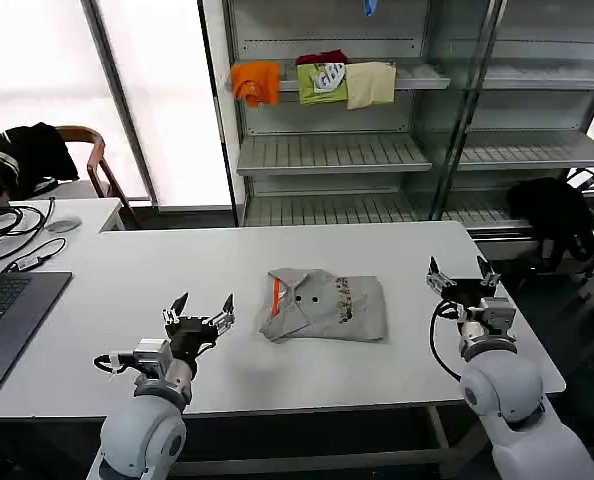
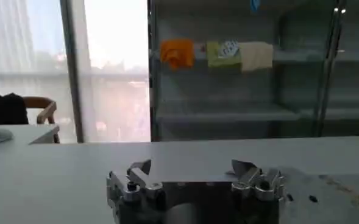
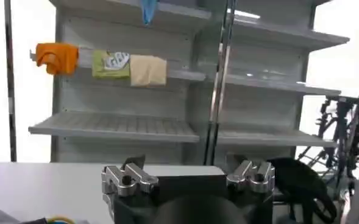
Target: Fold and organize the clothes.
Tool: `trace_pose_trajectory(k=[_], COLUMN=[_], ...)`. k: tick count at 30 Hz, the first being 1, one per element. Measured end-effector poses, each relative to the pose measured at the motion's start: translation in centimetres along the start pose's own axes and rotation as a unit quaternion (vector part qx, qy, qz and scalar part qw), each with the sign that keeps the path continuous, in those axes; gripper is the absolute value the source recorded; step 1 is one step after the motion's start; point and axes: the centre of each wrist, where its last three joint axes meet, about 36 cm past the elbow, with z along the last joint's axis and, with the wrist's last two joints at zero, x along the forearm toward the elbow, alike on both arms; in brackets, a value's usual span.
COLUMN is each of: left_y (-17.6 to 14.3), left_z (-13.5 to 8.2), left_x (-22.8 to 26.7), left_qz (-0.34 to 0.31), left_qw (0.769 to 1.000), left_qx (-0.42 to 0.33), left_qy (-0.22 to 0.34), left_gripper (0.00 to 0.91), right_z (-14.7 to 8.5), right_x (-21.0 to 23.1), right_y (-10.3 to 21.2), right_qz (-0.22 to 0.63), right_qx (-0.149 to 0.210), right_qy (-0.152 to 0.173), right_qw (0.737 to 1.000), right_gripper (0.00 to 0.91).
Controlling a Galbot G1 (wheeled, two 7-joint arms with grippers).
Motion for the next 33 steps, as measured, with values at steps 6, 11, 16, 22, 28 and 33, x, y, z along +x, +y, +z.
trace_pose_trajectory(k=[6, 11, 16, 22, 28, 33], left_y=[0.2, 0.4, 0.6, 0.9, 1.2, 1.3], left_z=[0.0, -0.1, 0.0, 0.0, 0.0, -0.1], left_x=[0.0, -0.1, -0.1, -0.2, -0.1, -0.1], left_qz=[-0.004, -0.008, -0.011, -0.017, -0.022, -0.024], left_qw=[1.000, 1.000, 1.000, 1.000, 1.000, 1.000], left_qx=[0.000, -0.001, -0.001, -0.001, -0.001, -0.001], left_qy=[-0.001, -0.002, -0.001, -0.001, -0.002, -0.002], left_gripper=[0.907, 0.907, 0.907, 0.907, 0.907, 0.907], right_z=[0.1, 0.3, 0.7, 1.2, 1.7, 1.8], right_x=[0.2, 0.5, 0.6, 0.8, 0.9, 0.9], right_y=[-1.2, -1.8, -2.1, -2.1, -1.9, -1.7], right_qz=[0.007, 0.009, 0.008, 0.002, -0.002, -0.002], right_qx=[-0.004, -0.002, 0.000, -0.001, -0.002, -0.004], right_qy=[-0.001, 0.005, 0.013, 0.025, 0.033, 0.035], right_qw=[1.000, 1.000, 1.000, 1.000, 0.999, 0.999], right_gripper=[0.907, 0.907, 0.907, 0.907, 0.907, 0.907])
